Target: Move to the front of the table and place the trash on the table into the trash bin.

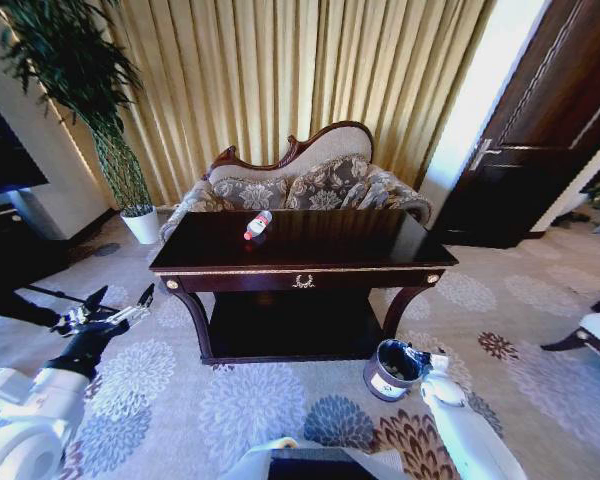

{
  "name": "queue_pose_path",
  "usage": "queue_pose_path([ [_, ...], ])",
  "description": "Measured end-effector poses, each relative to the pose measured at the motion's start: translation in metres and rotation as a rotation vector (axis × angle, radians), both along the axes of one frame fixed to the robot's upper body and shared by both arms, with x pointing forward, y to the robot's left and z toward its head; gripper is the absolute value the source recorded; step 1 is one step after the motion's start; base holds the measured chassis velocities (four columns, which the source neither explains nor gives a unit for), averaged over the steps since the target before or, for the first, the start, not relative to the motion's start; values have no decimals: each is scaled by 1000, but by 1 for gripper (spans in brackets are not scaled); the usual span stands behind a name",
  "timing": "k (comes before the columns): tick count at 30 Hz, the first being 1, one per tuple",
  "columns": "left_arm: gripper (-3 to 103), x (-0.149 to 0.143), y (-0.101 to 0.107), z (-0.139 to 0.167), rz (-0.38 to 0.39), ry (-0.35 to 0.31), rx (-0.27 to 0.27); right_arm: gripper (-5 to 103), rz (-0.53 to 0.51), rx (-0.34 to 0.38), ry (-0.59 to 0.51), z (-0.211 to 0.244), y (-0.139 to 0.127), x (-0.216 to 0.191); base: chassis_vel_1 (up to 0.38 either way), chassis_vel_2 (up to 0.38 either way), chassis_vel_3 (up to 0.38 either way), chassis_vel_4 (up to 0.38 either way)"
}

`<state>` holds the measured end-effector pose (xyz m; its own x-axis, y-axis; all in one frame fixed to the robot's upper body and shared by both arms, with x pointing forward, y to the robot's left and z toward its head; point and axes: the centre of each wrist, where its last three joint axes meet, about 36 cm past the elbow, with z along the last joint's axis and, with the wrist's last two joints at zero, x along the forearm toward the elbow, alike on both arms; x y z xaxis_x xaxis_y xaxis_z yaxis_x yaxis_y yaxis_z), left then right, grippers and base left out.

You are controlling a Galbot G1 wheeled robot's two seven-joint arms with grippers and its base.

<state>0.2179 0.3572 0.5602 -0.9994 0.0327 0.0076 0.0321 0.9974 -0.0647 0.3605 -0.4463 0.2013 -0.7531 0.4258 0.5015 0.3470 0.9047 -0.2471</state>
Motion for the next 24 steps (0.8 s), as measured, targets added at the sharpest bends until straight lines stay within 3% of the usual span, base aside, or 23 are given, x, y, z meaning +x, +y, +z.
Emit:
queue_pose_path([
  [8, 100, 3, 5, -5, 11, 10, -13, 100, 109, 96, -176, 68, 10, -2, 0, 0, 0, 0],
  [11, 100, 5, 8, -10, 19, 20, -17, 100, 221, 159, -319, 123, 34, -8, 0, 0, 0, 0],
  [13, 100, 5, 8, -10, 21, 20, -17, 100, 237, 165, -340, 132, 39, -10, 0, 0, 0, 0],
  [21, 100, 5, 13, -8, 32, 15, 0, 100, 413, 195, -541, 226, 107, -52, 0, 0, 0, 0],
  [24, 100, 5, 13, -7, 36, 10, 3, 100, 425, 202, -564, 237, 115, -58, 0, 0, 0, 0],
])
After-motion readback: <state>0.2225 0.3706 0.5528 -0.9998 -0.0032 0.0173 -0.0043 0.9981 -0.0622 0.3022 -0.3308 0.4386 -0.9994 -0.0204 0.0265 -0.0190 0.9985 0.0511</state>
